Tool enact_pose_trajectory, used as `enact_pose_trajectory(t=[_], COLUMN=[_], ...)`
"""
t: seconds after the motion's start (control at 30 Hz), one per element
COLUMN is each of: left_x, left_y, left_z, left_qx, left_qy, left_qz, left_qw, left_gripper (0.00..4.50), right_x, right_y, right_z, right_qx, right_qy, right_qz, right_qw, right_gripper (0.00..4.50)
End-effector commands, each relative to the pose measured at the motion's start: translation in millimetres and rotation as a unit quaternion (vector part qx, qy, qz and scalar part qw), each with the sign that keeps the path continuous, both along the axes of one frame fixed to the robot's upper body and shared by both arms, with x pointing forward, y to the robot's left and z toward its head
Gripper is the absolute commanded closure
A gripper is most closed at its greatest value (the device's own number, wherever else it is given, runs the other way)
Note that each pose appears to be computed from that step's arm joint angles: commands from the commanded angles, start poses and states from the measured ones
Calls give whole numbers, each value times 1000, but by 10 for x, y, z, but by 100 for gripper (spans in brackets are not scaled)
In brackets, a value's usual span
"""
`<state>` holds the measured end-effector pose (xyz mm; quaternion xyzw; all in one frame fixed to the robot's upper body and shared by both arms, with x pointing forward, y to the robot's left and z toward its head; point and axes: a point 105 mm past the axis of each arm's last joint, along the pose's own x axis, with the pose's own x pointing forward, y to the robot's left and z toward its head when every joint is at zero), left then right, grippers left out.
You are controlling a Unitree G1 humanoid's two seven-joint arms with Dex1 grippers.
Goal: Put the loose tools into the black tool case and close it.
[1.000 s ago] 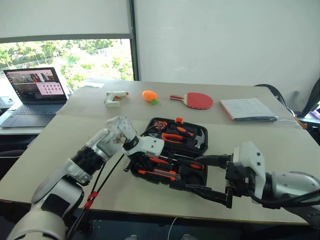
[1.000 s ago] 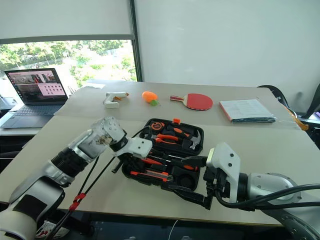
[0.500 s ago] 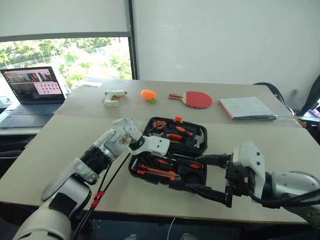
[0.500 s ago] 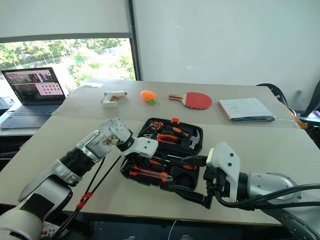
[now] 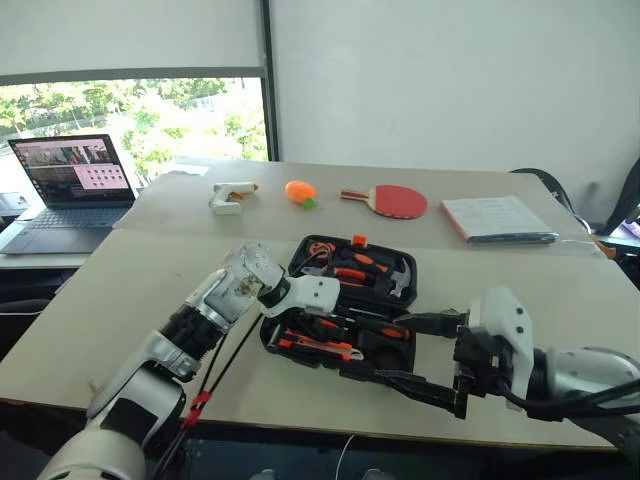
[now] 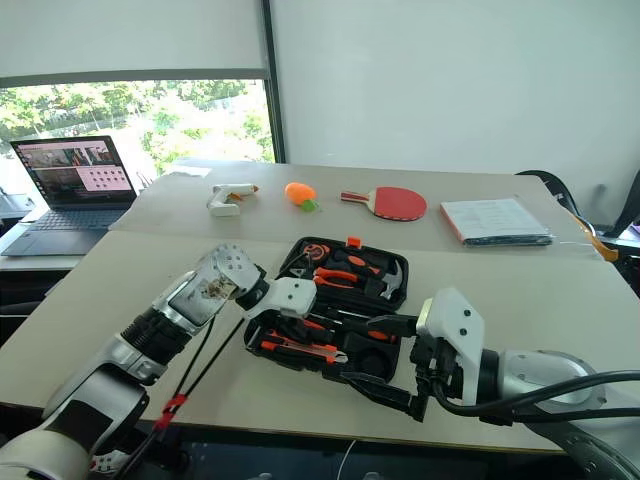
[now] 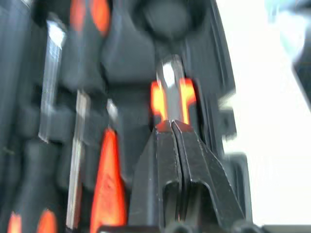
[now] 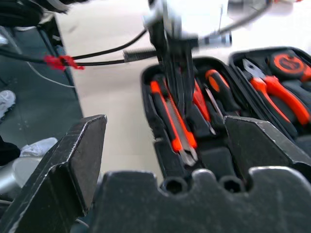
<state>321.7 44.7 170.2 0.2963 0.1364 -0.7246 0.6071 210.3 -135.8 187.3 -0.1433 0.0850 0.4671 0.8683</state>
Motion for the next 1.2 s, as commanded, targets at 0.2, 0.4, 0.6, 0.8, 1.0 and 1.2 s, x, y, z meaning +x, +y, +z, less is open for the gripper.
enact_pose_trajectory(t=[0.2, 0.4, 0.6, 0.8, 1.0, 1.2], left_x=[-52, -30, -86, -133, -193, -165], left_y=[285, 421, 492, 442, 403, 427], left_z=[857, 1088, 1186, 1239, 1225, 1177], left_qx=[-163, -216, -222, -230, -219, -204], left_qy=[33, 33, 17, 2, -19, -43], left_qz=[12, 30, 34, 34, 28, 48], left_qw=[986, 975, 974, 973, 975, 977], left_gripper=[181, 8, 8, 8, 8, 8], right_x=[13, -332, -242, 249, 697, 1046], right_y=[-1149, -1654, -1621, -1286, -1096, -1047], right_z=[89, 112, 157, 60, -221, -467], right_qx=[-31, -60, -76, -119, -177, -201], right_qy=[-28, -4, 0, 10, 57, 82], right_qz=[-212, -281, -251, -158, -109, -104], right_qw=[976, 958, 965, 980, 977, 971], right_gripper=[0, 0, 0, 0, 0, 0])
